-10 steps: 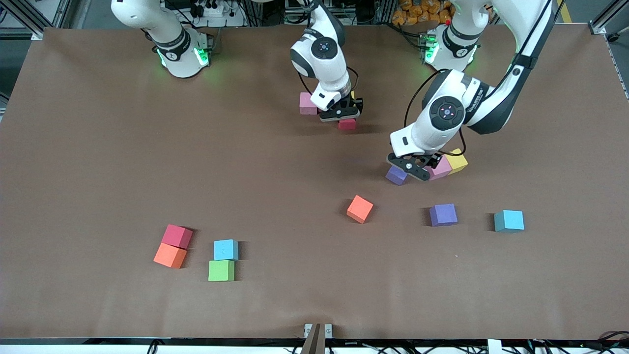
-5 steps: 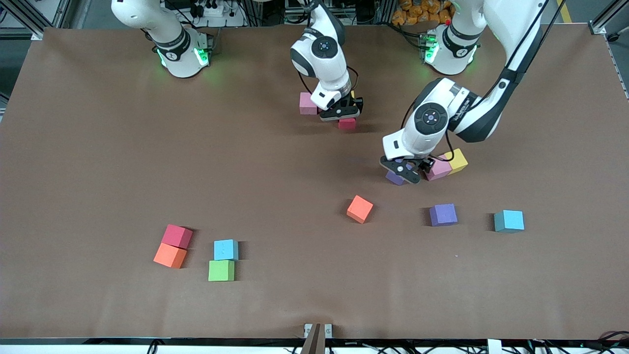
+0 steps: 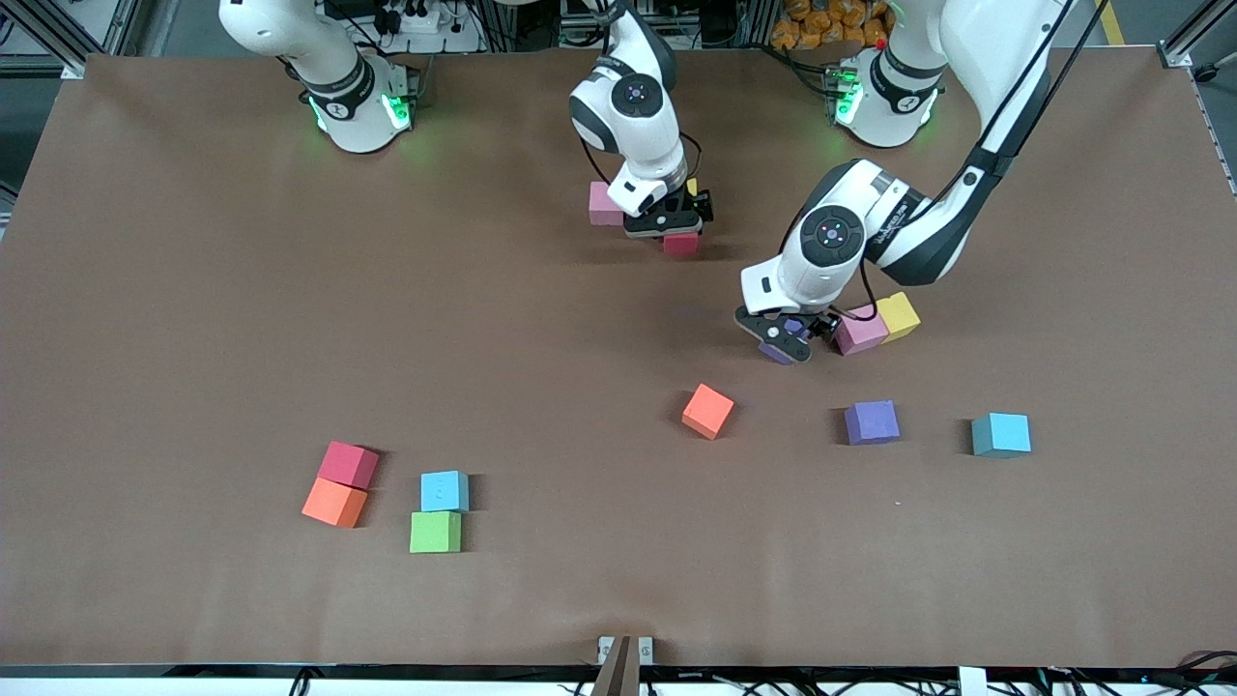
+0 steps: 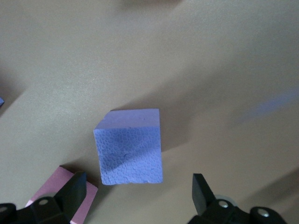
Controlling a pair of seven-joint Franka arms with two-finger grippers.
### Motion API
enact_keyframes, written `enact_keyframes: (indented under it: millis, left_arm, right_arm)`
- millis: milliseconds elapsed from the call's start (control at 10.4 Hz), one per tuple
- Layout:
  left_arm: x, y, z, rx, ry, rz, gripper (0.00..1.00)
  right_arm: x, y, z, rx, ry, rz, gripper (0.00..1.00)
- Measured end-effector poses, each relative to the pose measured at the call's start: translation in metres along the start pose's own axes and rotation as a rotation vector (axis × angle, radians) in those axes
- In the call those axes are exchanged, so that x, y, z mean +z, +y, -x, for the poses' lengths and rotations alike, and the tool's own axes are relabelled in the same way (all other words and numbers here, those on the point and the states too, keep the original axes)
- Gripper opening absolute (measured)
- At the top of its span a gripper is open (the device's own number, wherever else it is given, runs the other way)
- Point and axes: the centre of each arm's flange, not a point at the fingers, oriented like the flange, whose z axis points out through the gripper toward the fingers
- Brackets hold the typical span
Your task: Form number 2 with 11 blocks
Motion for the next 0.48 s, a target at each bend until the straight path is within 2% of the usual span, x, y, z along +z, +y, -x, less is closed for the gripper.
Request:
enact_keyframes:
  millis: [289,481]
  left_arm:
    - [0.006,0.001,-0.002,-0.028,0.000,-0.008,1.00]
    - [0.012,-0.001,-0.005,-0.024,0.014,-0.010,1.00]
  right_arm:
    - [-0.010,-0.003,-0.007,0.013,0.012,-0.018,1.00]
    - [-0.034,0.002,-0.034,0.036,0.008,-0.026,1.00]
